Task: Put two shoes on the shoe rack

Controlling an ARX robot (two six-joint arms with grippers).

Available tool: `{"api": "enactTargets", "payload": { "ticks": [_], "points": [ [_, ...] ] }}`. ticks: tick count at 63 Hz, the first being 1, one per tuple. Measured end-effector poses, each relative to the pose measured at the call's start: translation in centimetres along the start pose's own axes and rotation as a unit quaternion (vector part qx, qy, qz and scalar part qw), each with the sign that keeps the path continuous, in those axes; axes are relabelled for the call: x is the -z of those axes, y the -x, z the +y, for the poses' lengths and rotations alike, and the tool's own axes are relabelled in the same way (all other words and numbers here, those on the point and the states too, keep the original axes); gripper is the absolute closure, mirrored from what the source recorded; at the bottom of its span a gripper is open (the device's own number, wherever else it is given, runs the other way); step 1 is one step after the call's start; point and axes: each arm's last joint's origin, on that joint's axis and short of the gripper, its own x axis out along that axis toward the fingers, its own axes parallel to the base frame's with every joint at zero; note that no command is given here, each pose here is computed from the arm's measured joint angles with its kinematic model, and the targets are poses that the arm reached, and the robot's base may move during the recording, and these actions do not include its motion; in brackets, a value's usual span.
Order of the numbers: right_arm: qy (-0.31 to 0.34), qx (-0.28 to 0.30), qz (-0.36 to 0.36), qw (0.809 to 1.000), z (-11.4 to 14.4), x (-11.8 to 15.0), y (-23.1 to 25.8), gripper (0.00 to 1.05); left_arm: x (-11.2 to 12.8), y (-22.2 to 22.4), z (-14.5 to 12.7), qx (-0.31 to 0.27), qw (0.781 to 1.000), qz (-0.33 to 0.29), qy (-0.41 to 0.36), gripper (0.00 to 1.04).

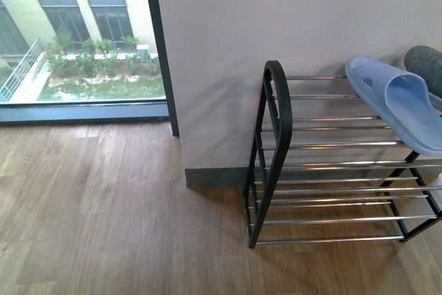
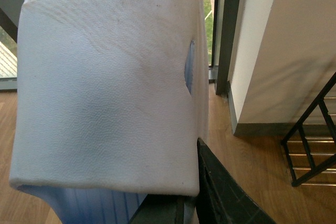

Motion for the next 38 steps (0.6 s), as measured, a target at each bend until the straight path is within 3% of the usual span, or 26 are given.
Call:
{"api": "enactTargets", "payload": {
  "ticks": [38],
  "points": [
    [0.000, -0.001, -0.003, 1.000, 0.01, -0.02, 0.08, 1.03, 0.00, 0.00, -0.01, 0.001, 1.000, 0.000, 0.000, 1.03]
  ]
}}
